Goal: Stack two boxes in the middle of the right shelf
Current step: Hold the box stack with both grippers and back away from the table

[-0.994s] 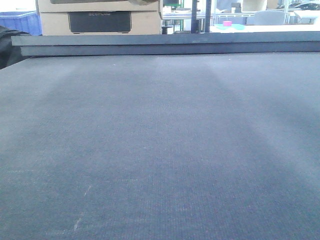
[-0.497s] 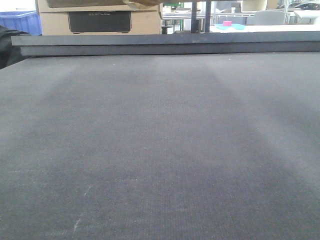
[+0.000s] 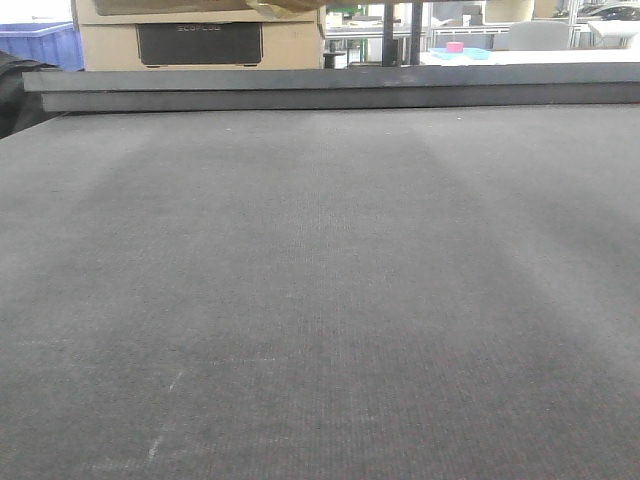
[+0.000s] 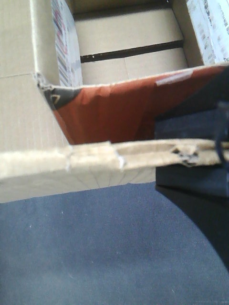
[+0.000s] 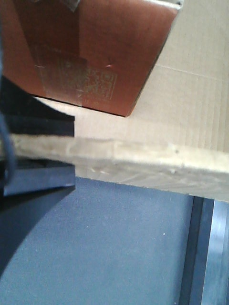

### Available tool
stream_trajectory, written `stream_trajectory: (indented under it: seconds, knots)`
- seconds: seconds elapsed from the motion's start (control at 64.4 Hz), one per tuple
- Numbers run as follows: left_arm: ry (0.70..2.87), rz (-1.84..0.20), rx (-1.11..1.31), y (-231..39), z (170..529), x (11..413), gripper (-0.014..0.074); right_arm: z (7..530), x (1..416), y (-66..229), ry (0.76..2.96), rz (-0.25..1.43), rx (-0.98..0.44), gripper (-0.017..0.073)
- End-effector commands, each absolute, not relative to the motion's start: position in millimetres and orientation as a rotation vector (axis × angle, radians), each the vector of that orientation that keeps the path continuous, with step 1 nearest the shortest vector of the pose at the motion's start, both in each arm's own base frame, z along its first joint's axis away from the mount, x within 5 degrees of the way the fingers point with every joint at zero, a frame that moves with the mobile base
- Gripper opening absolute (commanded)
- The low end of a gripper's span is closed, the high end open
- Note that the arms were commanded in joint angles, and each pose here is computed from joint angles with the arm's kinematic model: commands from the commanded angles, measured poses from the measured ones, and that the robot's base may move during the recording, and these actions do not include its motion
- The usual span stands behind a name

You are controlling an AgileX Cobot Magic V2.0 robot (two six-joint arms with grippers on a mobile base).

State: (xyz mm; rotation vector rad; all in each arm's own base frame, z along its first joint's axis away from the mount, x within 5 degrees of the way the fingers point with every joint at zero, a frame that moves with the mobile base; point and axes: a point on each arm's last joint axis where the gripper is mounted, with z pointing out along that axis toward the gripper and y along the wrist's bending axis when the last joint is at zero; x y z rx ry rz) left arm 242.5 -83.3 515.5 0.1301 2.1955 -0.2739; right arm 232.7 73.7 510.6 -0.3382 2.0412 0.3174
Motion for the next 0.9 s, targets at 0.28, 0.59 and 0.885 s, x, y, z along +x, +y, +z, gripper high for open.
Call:
stream_trajectory:
  seconds: [0.28, 0.59, 0.885]
  knots:
    - [2.158, -0.223, 0.113, -76.9, 521.2, 240.4, -0.0111, 522.8, 230.3, 68.6, 1.951, 0.279, -0.322, -0.0154]
    - [2.158, -0.223, 0.113, -76.9, 521.2, 240.4, -0.0111, 520.6, 234.9, 69.7, 1.956, 0.279, -0.321, -0.0154]
    - [2.158, -0.223, 0.113, -76.9, 521.2, 240.4, -0.0111, 520.9, 235.1, 69.7, 1.952, 0.279, -0.320, -0.0154]
